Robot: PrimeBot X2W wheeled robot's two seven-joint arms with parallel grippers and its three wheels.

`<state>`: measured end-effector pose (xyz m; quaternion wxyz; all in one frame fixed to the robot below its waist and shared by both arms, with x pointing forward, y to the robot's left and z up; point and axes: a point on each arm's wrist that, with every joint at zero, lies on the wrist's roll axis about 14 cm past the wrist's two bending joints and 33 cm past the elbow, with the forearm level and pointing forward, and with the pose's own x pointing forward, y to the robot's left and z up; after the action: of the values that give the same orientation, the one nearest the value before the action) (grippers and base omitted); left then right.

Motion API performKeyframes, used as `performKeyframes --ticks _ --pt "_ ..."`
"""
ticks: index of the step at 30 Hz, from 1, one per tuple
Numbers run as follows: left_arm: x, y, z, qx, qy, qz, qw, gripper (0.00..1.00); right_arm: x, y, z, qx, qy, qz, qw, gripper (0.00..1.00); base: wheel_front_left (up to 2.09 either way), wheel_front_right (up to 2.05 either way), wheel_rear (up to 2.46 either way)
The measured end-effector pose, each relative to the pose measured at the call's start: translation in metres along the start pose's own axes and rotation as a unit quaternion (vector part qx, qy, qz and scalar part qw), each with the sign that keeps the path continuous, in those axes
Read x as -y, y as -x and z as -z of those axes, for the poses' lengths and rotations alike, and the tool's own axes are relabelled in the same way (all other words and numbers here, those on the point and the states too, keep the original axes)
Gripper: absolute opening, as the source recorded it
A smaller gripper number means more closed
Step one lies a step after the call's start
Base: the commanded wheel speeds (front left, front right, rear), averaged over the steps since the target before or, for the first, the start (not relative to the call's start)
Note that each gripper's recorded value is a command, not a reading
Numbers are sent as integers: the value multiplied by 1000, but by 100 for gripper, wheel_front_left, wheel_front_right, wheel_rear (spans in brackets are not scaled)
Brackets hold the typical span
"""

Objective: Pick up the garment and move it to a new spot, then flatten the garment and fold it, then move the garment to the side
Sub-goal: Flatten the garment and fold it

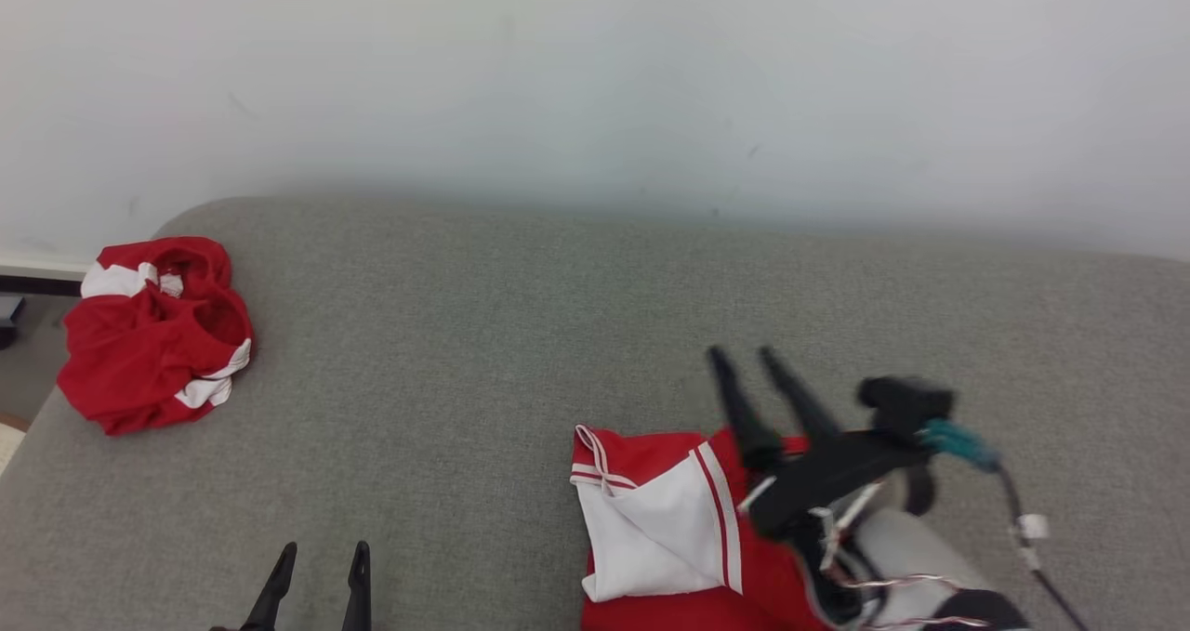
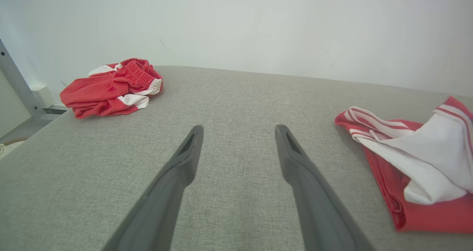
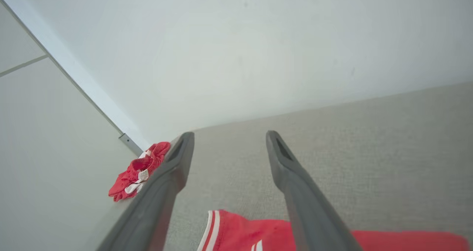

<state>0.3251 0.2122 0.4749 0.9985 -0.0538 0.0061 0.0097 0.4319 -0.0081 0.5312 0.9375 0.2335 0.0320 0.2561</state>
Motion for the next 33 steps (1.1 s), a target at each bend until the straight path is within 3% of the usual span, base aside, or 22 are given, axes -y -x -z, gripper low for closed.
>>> performKeyframes --ticks 5,10,19,20,21,22,27,33 --pt "3 -2 0 1 1 4 1000 100 47 27 -34 60 23 57 996 100 0 0 0" --pt "5 -2 3 -4 2 7 1000 100 89 58 -33 64 35 123 990 100 0 0 0" --pt "5 -3 4 -6 1 8 1000 100 109 76 -13 32 69 157 985 97 0 0 0" --pt "5 -3 4 -6 1 8 1000 100 109 76 -10 28 73 157 984 45 0 0 0" --pt "5 -4 4 -7 1 8 1000 100 110 76 -7 20 81 156 984 5 0 0 0" --pt "5 -3 5 -8 1 8 1000 100 109 76 -3 11 91 152 984 0 0 0 0" --pt "4 -3 6 -10 1 5 1000 100 108 74 19 -36 133 138 981 0 0 0 0" --pt "2 -4 5 -9 1 2 1000 100 97 66 42 -73 139 118 981 0 0 0 0"
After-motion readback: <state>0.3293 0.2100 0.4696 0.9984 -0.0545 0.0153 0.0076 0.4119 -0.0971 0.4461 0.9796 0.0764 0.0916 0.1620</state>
